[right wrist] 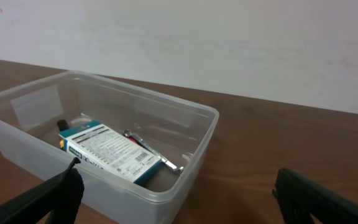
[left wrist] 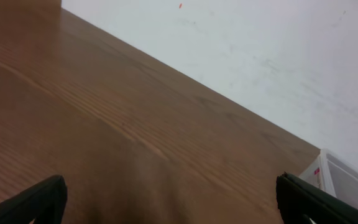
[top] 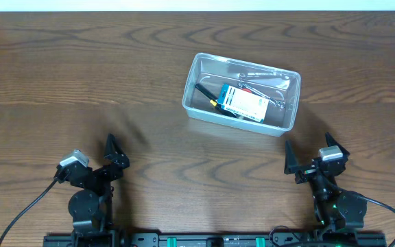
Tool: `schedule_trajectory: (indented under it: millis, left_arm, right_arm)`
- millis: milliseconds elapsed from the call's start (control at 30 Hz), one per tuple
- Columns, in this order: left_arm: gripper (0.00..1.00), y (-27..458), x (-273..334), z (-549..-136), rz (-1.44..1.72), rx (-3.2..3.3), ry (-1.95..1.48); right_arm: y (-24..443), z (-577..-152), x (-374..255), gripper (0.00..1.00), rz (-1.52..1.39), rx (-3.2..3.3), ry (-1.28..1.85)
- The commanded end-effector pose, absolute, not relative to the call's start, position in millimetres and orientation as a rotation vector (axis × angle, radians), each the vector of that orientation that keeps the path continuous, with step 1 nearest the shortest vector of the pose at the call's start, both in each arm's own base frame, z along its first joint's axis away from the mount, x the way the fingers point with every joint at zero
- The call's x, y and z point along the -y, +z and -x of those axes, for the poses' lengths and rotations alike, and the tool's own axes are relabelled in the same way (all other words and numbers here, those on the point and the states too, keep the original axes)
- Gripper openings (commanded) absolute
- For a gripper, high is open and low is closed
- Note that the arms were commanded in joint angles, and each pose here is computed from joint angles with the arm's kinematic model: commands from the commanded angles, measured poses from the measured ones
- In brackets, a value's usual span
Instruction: Pack container
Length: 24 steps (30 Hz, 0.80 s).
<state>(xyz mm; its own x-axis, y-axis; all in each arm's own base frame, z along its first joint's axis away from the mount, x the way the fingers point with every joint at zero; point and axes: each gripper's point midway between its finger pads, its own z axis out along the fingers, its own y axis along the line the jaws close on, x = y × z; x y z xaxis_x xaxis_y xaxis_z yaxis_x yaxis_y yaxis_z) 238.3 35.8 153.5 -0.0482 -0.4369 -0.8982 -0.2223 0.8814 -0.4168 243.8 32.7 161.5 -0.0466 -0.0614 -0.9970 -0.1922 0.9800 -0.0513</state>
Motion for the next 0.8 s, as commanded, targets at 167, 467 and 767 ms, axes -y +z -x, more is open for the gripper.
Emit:
schedule_trajectory:
  millis: [167, 467, 767]
  left_arm:
    - [0.98, 138.3, -36.6, -239.7, 0.446, -1.673, -0.107]
    - [0.98, 137.6, -36.6, -239.7, 0.406, -1.686, -0.07]
    - [0.98, 137.6, -36.6, -239.7, 0.405, -1.686, -0.07]
  right_arm:
    - [161.8, -243.4, -32.1, 0.99, 0.205, -1.612, 0.1]
    - [161.8, -243.4, -32.1, 0.99, 0.205, -1.612, 0.1]
    - [161.7, -243.4, -32.1, 0.99, 0.205, -1.612, 0.1]
